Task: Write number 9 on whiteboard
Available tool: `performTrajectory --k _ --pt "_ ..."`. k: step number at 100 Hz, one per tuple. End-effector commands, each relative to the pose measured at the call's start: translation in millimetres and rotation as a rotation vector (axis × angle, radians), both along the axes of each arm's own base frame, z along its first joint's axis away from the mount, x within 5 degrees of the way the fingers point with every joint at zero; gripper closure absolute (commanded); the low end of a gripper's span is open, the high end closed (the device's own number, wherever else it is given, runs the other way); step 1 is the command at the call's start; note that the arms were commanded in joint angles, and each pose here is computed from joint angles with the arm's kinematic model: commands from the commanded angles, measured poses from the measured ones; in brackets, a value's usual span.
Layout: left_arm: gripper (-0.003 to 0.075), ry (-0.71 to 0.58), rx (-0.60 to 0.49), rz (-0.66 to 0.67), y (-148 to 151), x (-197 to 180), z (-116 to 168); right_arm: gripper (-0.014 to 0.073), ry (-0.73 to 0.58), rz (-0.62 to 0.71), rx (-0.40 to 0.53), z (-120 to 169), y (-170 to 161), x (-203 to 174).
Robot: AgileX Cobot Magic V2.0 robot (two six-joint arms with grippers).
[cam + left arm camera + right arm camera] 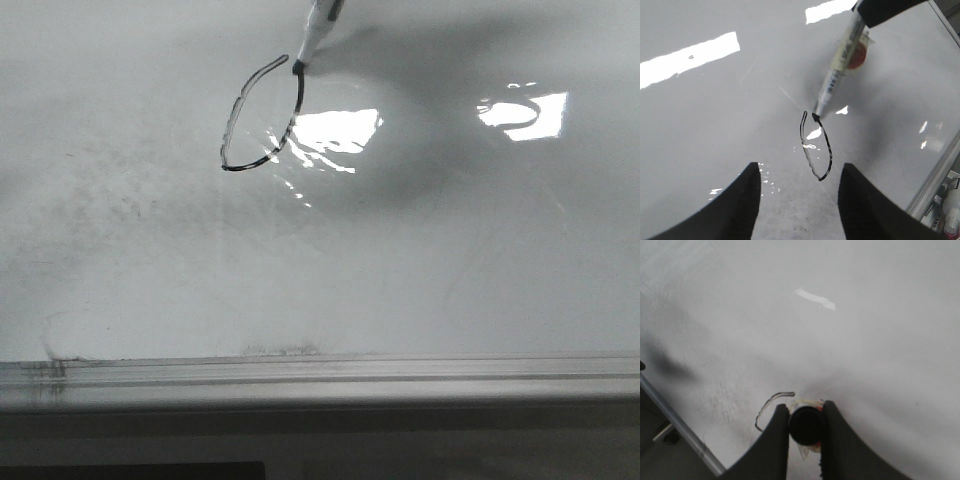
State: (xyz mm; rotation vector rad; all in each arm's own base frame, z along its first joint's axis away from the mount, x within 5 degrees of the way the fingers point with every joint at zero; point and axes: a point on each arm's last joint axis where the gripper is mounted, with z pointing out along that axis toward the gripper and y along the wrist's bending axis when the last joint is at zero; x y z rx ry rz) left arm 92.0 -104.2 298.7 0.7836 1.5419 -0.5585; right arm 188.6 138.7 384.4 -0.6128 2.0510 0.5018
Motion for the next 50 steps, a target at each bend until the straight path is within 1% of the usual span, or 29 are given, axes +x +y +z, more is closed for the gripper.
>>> performTrajectory --k 1,9,15,30,42,50 --pt "0.0385 -0.058 -0.093 0.025 1.2 1.9 17.6 0.0637 0.035 0.002 -0.042 -15.8 -2.2 -3.6" --pt "0.0385 -0.052 -0.087 0.023 1.1 1.7 16.9 0.0637 0.085 0.02 -0.031 -35.5 0.8 -11.0" --pt "0.0385 -0.044 -0.079 0.019 0.9 1.4 15.9 0.0637 0.087 0.032 -0.023 -36.9 2.2 -14.4" --pt "0.0385 -0.028 -0.057 -0.03 -7.1 -0.9 12.3 0.0637 0.038 0.091 0.024 -15.8 11.5 -24.1" --pt "0.0385 0.014 -0.001 -0.121 -26.4 -3.9 1.4 0.0637 -0.024 0.154 0.076 -1.2 25.6 -31.7" --pt "0.0385 0.021 0.016 -0.167 -38.5 -5.9 -3.7 0.0637 -0.029 0.189 0.101 1.8 34.1 -36.5"
